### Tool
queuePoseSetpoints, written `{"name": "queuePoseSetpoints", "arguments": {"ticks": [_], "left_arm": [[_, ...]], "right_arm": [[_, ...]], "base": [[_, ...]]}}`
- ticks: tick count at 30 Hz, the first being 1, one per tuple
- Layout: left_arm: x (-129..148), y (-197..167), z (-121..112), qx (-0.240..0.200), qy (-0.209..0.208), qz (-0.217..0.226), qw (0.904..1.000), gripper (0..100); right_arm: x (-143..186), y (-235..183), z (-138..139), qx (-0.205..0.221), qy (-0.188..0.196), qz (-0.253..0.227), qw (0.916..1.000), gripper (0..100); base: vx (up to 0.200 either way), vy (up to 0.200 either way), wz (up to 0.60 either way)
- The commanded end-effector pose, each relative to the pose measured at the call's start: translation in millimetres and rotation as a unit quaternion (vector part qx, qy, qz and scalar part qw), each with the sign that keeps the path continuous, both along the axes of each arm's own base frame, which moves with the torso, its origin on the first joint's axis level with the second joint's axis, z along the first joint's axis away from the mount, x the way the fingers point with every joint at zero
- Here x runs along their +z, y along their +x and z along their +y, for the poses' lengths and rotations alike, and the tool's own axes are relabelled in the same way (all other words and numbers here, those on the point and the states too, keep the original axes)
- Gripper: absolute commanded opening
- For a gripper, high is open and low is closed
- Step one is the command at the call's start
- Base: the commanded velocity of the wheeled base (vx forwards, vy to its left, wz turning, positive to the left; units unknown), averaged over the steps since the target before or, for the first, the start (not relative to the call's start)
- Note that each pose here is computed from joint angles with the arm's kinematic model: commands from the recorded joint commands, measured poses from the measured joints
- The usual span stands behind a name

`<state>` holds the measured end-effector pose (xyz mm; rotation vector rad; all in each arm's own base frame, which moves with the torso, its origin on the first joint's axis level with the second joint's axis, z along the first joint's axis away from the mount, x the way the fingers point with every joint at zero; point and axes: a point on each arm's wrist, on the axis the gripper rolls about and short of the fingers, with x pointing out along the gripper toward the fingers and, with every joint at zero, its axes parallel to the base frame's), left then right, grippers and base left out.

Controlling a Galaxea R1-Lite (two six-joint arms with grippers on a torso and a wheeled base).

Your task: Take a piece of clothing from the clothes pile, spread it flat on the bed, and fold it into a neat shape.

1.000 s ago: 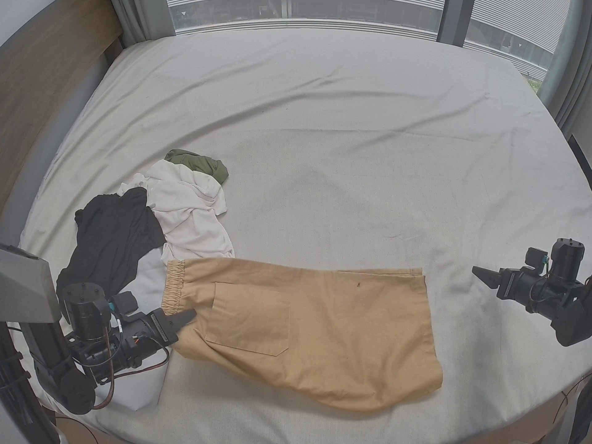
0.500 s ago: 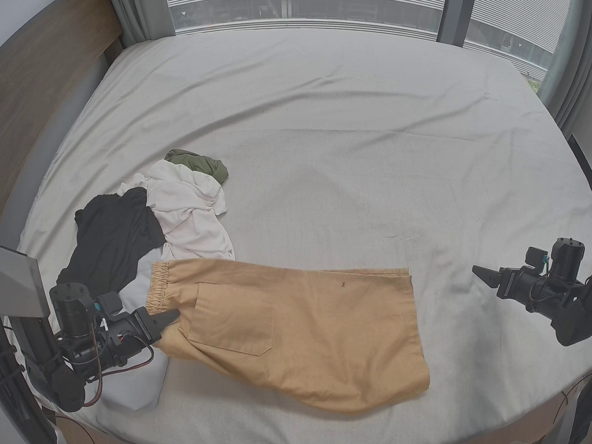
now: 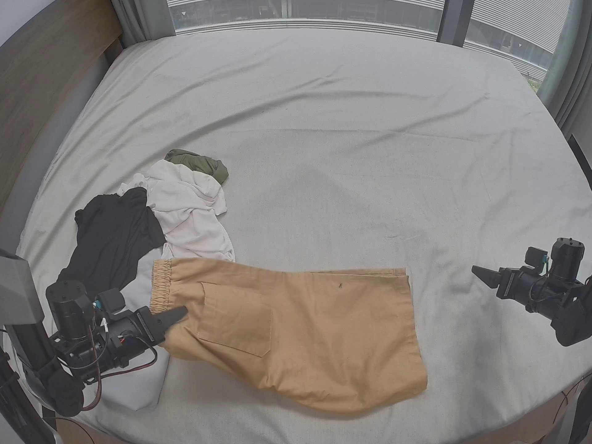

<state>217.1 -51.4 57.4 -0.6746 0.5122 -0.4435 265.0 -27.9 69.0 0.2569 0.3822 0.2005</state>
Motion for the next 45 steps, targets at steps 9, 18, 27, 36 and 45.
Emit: {"name": "queuePoseSetpoints", "arguments": {"ticks": [9, 18, 27, 36, 45], "left_arm": [[12.4, -11.8, -61.2, -0.131, -0.012, -0.039, 0.9905, 0], [16.6, -7.9, -96.6, -0.183, -0.025, -0.064, 0.9807, 0], [12.7, 1.4, -117.6, -0.199, -0.031, -0.072, 0.9769, 0], [5.8, -0.6, -140.8, -0.230, -0.038, -0.066, 0.9701, 0], [1.8, -0.2, -158.7, -0.243, -0.063, -0.046, 0.9668, 0]], "right_arm": [[1.7, 0.2, 0.1, 0.001, 0.000, -0.004, 1.0000, 100], [0.8, -0.4, -0.6, -0.001, 0.001, -0.001, 1.0000, 100], [1.0, -0.8, -0.2, -0.001, 0.001, -0.001, 1.0000, 100], [0.4, -0.4, -1.1, -0.003, 0.000, -0.001, 1.0000, 100], [0.8, -0.4, -0.2, -0.001, 0.001, -0.001, 1.0000, 100]], "base": [[0.000, 0.000, 0.00], [0.000, 0.000, 0.00], [0.000, 0.000, 0.00], [0.000, 0.000, 0.00], [0.000, 0.000, 0.00]]}}
